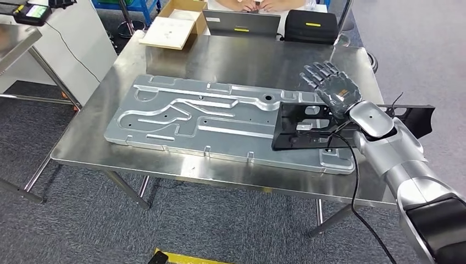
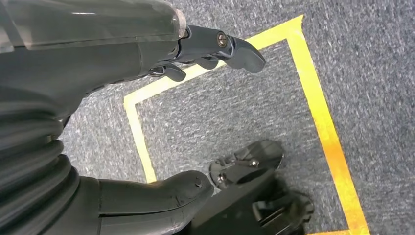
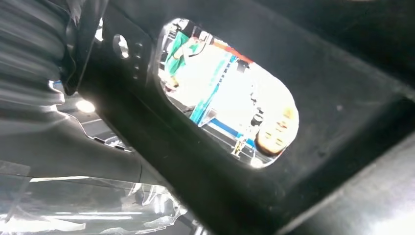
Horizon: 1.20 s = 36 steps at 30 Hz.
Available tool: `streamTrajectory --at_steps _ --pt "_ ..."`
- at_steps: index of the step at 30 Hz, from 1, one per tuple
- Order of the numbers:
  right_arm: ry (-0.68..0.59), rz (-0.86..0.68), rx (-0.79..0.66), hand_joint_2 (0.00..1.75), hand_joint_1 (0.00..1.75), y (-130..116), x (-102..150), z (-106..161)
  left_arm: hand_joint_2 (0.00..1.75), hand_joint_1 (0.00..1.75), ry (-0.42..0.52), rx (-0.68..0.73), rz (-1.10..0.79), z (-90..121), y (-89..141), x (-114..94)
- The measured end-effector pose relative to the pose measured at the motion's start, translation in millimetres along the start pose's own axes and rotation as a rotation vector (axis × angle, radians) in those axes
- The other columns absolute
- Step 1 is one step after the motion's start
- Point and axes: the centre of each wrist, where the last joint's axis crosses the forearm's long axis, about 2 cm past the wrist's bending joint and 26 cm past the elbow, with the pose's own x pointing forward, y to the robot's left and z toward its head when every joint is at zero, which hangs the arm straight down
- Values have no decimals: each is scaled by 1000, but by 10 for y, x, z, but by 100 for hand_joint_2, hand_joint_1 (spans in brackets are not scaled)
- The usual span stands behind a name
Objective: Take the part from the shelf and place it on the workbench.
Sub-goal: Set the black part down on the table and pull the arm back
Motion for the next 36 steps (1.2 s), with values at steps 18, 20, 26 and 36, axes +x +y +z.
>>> streamTrajectory --at_steps 18,20,26,36 --pt "22 72 147 0 0 70 -212 62 175 0 0 32 4 1 -9 3" --pt "-3 -78 178 0 0 81 -215 53 175 0 -2 31 5 0 -8 4" --pt "29 -421 271 0 0 111 -112 -3 175 0 -5 32 10 -3 -1 7" --pt "36 -694 570 0 0 208 -276 89 175 0 -4 41 6 8 45 -23"
